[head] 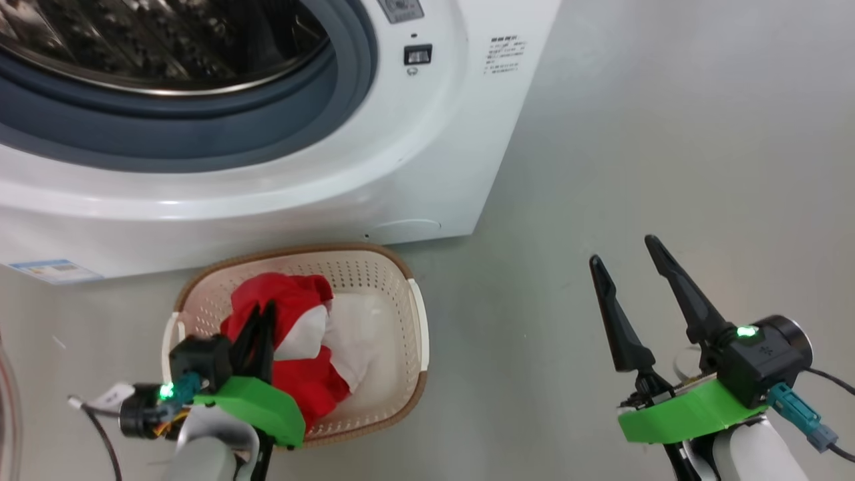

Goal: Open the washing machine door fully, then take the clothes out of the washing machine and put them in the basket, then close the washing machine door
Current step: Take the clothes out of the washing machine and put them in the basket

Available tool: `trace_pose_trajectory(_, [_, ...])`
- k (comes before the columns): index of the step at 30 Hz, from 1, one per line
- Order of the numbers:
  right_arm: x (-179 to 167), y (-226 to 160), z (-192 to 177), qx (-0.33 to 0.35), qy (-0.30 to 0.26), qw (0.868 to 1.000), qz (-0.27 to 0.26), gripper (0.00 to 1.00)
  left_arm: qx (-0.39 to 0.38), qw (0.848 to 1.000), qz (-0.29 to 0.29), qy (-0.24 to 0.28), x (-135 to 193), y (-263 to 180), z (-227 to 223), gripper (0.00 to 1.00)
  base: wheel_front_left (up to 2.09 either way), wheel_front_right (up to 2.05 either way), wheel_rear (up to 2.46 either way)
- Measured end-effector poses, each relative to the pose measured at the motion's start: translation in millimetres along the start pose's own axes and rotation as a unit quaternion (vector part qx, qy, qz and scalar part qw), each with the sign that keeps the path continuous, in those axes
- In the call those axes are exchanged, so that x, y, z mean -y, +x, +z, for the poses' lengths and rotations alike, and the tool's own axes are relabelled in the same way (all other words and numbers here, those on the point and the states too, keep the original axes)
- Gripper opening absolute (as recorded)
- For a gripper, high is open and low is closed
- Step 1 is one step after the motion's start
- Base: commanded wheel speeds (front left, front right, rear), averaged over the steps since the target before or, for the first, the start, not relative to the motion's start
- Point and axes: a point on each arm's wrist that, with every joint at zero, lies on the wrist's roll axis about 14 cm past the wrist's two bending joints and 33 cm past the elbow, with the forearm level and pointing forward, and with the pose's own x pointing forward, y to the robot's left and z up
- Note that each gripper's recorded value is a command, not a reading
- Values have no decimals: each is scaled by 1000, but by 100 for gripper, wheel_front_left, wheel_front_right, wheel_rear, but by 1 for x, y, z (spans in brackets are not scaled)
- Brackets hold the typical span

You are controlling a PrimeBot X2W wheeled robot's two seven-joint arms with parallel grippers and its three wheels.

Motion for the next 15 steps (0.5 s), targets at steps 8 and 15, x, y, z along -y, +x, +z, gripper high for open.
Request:
trace_pose_trajectory(8, [6,10,-17,-21,-3,1000,-5,100,-58,998,-8,11,2,27,-39,0,0,0,0])
trace_pose_trajectory(15, [13,17,-28,-33,-7,999,-12,100,-123,992,-4,17,-2,36,-82,0,0,0,0])
